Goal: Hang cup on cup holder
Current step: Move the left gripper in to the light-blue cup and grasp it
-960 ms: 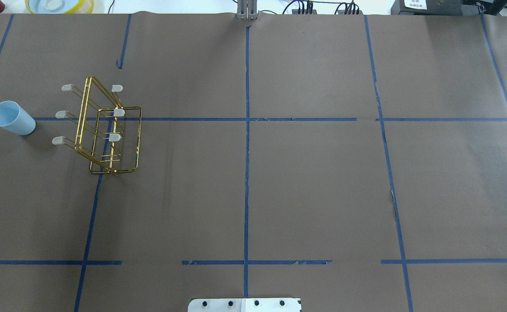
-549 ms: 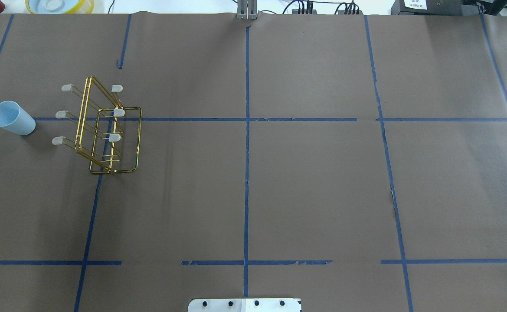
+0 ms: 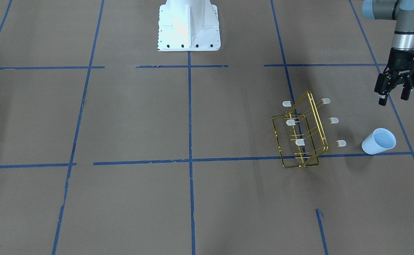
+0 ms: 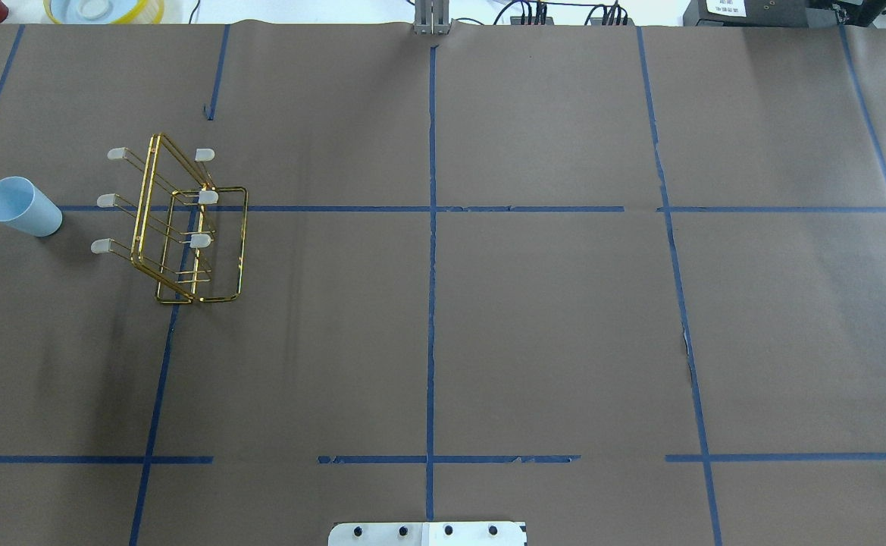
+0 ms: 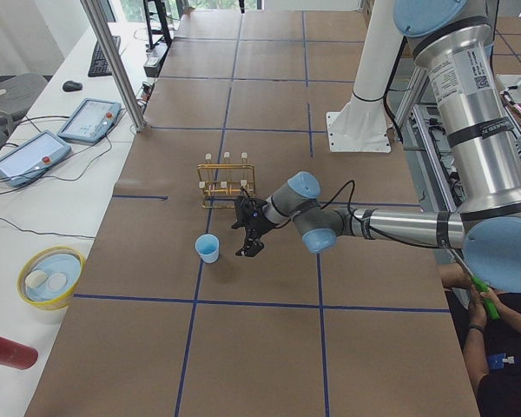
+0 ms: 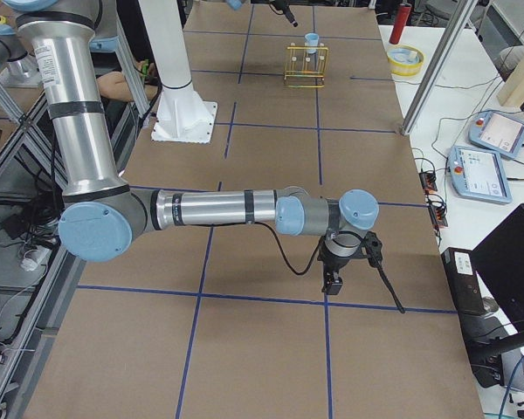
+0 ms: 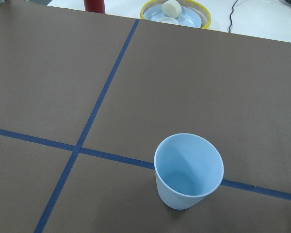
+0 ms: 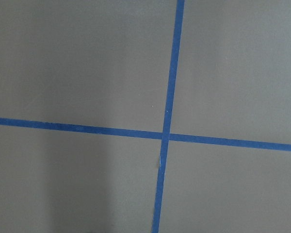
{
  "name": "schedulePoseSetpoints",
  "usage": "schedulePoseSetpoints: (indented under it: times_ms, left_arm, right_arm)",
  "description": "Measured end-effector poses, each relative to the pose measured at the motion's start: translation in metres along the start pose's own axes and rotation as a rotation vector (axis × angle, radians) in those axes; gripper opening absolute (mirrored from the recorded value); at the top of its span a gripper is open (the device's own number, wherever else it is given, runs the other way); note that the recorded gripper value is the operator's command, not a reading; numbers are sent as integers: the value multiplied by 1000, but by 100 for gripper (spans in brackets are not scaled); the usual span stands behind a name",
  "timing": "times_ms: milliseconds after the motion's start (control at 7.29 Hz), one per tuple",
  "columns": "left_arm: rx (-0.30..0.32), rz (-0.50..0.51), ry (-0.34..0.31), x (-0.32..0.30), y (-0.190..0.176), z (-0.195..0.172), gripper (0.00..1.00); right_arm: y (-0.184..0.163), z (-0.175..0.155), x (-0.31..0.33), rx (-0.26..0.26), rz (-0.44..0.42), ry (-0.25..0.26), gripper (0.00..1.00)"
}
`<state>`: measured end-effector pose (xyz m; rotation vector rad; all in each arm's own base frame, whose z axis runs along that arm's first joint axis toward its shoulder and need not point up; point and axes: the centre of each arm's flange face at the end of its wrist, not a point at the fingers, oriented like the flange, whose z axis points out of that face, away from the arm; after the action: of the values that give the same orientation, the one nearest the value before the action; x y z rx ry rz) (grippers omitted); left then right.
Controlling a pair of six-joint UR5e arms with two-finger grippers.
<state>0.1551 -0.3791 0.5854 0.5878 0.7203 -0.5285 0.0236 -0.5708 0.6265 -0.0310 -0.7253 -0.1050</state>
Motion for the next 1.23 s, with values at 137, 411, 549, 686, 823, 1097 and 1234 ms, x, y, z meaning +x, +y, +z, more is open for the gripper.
schedulePoseSetpoints:
  times_ms: [137, 411, 549, 686, 823, 1097, 1234]
  left_arm:
    - [37, -22, -5, 2, 6, 8, 100]
    - [122, -34, -18, 13, 19, 19, 100]
    - [170, -22, -27, 19, 29, 23, 100]
    - [212, -5, -36, 24, 38, 28, 100]
    - [249, 15, -46, 31, 45, 33, 100]
    - [297, 41, -61, 43, 59, 53, 100]
    - [317, 42, -71, 47, 65, 68, 100]
  right_arm:
    - [0, 0, 0, 0, 0, 0, 100]
    - [0, 0, 0, 0, -1, 0, 100]
    - [0, 0, 0, 0, -1, 0, 100]
    - [0, 0, 0, 1, -1, 0, 100]
    - [0, 0, 0, 1, -1, 0, 100]
    - [0, 0, 0, 1, -1, 0, 100]
    - [0, 0, 0, 1, -1, 0, 100]
